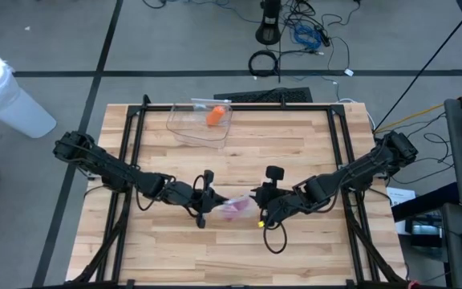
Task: Roll bandage
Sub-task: Put the rolled pink bandage into the transparent zip bag
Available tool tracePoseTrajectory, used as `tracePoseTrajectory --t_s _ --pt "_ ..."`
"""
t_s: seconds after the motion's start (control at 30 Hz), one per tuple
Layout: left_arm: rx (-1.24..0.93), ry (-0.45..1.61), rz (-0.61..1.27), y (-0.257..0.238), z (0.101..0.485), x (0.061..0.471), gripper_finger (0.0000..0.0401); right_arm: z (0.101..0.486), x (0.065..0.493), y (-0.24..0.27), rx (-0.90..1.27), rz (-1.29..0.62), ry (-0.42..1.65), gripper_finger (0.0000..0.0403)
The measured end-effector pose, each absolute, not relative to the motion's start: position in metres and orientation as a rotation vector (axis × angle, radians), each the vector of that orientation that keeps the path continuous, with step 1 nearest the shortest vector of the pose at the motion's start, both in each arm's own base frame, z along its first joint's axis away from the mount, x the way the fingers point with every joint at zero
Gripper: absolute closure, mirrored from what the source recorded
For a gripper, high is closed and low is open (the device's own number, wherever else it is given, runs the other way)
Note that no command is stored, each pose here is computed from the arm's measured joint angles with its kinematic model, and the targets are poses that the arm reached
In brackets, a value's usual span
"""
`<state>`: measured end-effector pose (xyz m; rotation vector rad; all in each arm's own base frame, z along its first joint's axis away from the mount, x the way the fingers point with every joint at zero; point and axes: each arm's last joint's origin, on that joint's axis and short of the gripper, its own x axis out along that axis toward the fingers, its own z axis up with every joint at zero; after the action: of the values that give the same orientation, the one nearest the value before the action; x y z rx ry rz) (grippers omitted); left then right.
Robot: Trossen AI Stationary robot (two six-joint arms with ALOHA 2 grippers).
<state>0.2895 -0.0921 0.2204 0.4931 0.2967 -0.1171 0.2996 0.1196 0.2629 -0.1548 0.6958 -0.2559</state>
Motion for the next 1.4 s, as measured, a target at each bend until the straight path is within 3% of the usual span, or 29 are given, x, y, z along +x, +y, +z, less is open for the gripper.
tracePoseTrajectory --t_s 0.63,0.9,1.1,1.27,1.4 --pt "0.418 0.247 -0.119 -0.089 0.225 0.292 0.0401 0.244 0.313 0.122 -0.173 -0.227 0.731 0.0345" --pt "0.261 0.327 -0.098 -0.083 0.219 0.292 0.04 0.244 0.315 0.12 -0.207 -0.278 0.71 0.04" --pt "0.17 0.359 -0.043 -0.071 0.216 0.294 0.0347 0.244 0.315 0.118 -0.244 -0.331 0.697 0.0402" --pt "0.157 0.402 -0.033 -0.069 0.218 0.288 0.0291 0.238 0.31 0.117 -0.376 -0.497 0.701 0.0403" --pt "0.136 0.401 -0.004 -0.066 0.23 0.278 0.0274 0.222 0.313 0.12 -0.48 -0.58 0.717 0.0403"
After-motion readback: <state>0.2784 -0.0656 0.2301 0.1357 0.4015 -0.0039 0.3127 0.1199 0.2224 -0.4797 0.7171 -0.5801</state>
